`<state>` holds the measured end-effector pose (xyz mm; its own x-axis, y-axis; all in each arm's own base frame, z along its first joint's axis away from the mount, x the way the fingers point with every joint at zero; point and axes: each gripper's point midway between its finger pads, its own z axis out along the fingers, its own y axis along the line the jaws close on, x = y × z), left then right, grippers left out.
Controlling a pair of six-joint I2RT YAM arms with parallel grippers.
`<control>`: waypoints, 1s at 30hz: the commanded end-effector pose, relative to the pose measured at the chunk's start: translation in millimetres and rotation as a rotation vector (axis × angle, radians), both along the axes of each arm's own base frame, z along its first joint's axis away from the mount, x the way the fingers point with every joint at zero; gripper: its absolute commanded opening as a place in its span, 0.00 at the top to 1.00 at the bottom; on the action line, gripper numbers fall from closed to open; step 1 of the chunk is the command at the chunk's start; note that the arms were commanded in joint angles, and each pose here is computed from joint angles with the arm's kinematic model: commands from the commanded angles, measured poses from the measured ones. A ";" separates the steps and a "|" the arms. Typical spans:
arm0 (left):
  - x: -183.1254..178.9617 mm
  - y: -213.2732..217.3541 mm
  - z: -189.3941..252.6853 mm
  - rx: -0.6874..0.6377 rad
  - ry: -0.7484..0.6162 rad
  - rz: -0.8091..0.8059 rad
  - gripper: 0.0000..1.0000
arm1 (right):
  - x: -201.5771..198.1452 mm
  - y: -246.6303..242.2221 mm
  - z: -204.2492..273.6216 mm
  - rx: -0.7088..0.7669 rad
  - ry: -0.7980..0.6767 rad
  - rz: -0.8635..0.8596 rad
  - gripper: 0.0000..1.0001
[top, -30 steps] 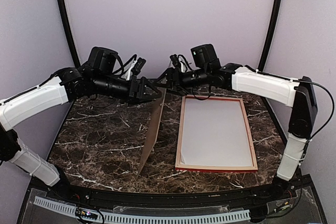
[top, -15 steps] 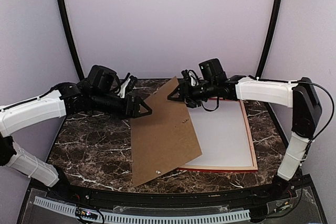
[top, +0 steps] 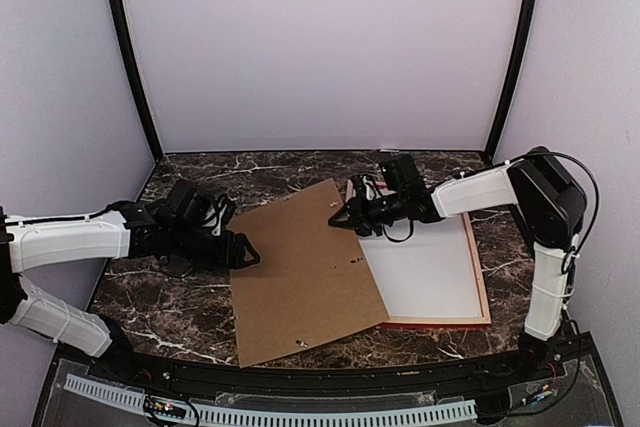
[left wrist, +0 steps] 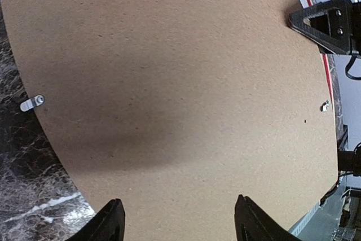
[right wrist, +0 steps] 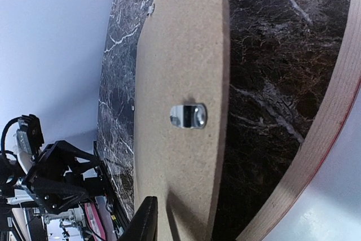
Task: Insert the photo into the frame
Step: Pick up the backboard from the center of the board.
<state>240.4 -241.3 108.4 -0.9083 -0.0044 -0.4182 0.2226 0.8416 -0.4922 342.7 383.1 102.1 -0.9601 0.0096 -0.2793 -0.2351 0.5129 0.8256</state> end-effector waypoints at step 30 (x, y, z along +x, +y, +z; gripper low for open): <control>21.7 31.0 27.4 -0.382 -0.129 -0.042 0.19 | -6.0 -26.1 177.6 0.331 -0.238 0.038 1.00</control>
<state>263.1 -191.8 117.7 -0.8699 -0.1679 -0.4637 0.2230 0.7047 -0.6735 344.0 360.6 233.5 -0.9065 0.0740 -0.4157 -0.3753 0.3102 0.8735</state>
